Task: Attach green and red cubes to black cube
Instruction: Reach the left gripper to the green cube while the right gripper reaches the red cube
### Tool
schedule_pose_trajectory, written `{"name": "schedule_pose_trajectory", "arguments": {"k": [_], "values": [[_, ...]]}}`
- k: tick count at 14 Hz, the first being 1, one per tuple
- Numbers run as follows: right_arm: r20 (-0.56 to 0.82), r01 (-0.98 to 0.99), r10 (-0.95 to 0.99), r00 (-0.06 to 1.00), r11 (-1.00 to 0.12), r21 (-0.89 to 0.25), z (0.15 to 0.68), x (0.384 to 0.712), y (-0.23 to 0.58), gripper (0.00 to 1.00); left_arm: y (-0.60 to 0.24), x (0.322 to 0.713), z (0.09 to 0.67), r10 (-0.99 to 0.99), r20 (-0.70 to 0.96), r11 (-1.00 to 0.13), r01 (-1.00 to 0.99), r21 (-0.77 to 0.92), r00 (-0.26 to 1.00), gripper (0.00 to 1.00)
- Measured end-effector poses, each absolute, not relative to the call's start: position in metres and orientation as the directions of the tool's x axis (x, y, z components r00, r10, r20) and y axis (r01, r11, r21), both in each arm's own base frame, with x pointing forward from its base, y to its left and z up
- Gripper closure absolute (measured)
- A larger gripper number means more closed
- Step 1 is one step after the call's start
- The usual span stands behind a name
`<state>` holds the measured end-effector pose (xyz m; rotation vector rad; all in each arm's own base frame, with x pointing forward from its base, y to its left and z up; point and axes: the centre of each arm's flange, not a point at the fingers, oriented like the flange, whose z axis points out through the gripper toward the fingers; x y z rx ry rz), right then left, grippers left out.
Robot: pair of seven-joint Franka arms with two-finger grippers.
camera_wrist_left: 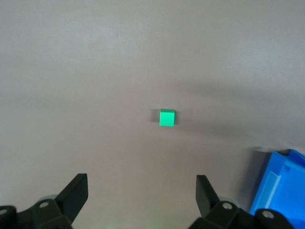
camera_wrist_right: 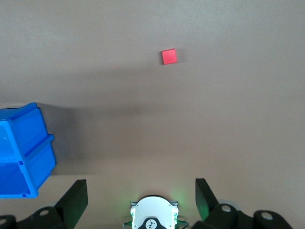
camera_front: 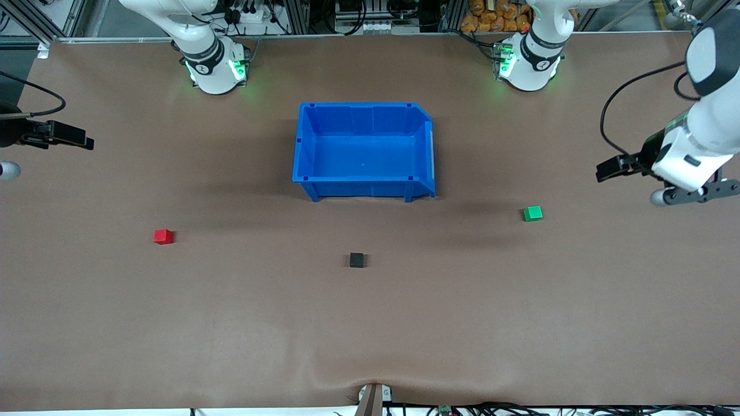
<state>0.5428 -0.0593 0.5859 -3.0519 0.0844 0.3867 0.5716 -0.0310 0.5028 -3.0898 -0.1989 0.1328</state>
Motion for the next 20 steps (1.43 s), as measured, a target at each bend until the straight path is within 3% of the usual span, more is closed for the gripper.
{"name": "schedule_pose_trajectory", "arguments": {"k": [9,20], "values": [[-0.299,-0.064,-0.044,0.953,-0.996,-0.057,0.558,0.554,-0.059,0.0,-0.034,0.608,0.341,0.121,-0.219,-0.992,0.113,-0.051,0.968,0.0],[-0.409,-0.067,-0.04,0.912,-0.996,-0.053,0.45,0.597,-0.059,0.0,-0.048,0.585,0.252,0.178,-0.186,-0.984,0.172,-0.051,0.966,0.0]]}}
